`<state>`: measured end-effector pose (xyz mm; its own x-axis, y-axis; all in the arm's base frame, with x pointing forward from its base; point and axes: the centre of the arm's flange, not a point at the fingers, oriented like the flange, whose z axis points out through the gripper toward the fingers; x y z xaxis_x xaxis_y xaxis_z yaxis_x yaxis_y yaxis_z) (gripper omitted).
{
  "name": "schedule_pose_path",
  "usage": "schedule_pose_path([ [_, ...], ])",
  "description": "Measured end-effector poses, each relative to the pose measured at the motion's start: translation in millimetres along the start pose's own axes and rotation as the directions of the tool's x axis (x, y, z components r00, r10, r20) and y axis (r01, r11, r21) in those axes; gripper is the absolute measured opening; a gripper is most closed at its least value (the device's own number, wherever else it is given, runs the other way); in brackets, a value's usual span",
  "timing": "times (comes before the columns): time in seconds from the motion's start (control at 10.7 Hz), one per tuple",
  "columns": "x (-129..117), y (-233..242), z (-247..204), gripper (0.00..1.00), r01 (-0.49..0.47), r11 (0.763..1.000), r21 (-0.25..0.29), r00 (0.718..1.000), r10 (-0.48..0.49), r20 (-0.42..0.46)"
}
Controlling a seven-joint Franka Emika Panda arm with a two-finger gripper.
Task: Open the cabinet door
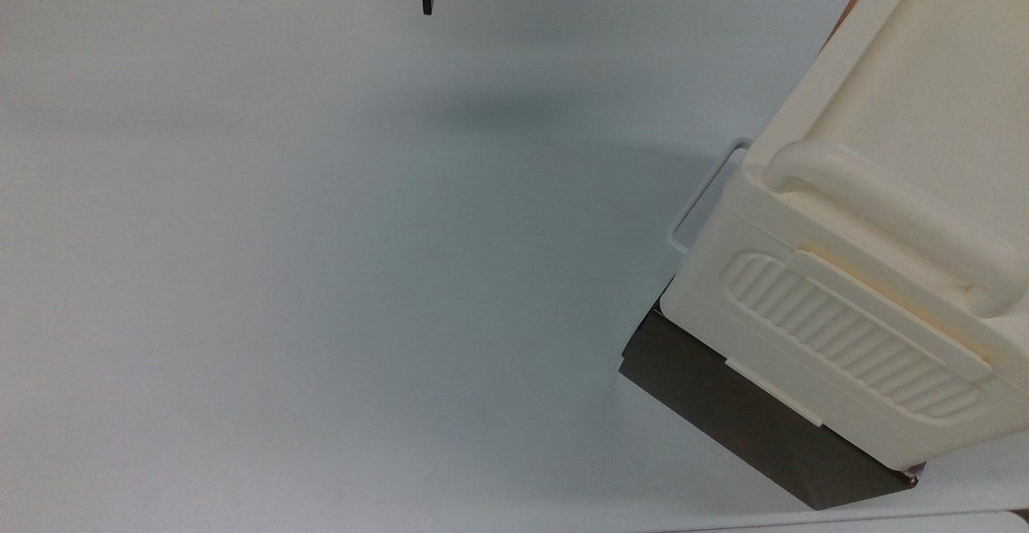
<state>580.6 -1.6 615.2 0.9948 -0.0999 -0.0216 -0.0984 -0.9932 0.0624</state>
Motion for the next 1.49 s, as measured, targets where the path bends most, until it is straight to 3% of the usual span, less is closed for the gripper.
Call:
schedule_pose_path([
  [0.75, 0, 0, 0, 1.00, 0.001, 1.000, 0.000, 1.000, -0.001, 0.000],
  [1.03, 0, 0, -1, 1.00, 0.064, 0.998, 0.000, 0.998, -0.064, -0.001],
  [1.49, -8, -49, -22, 1.00, 0.166, 0.972, 0.164, 0.986, -0.162, -0.042],
])
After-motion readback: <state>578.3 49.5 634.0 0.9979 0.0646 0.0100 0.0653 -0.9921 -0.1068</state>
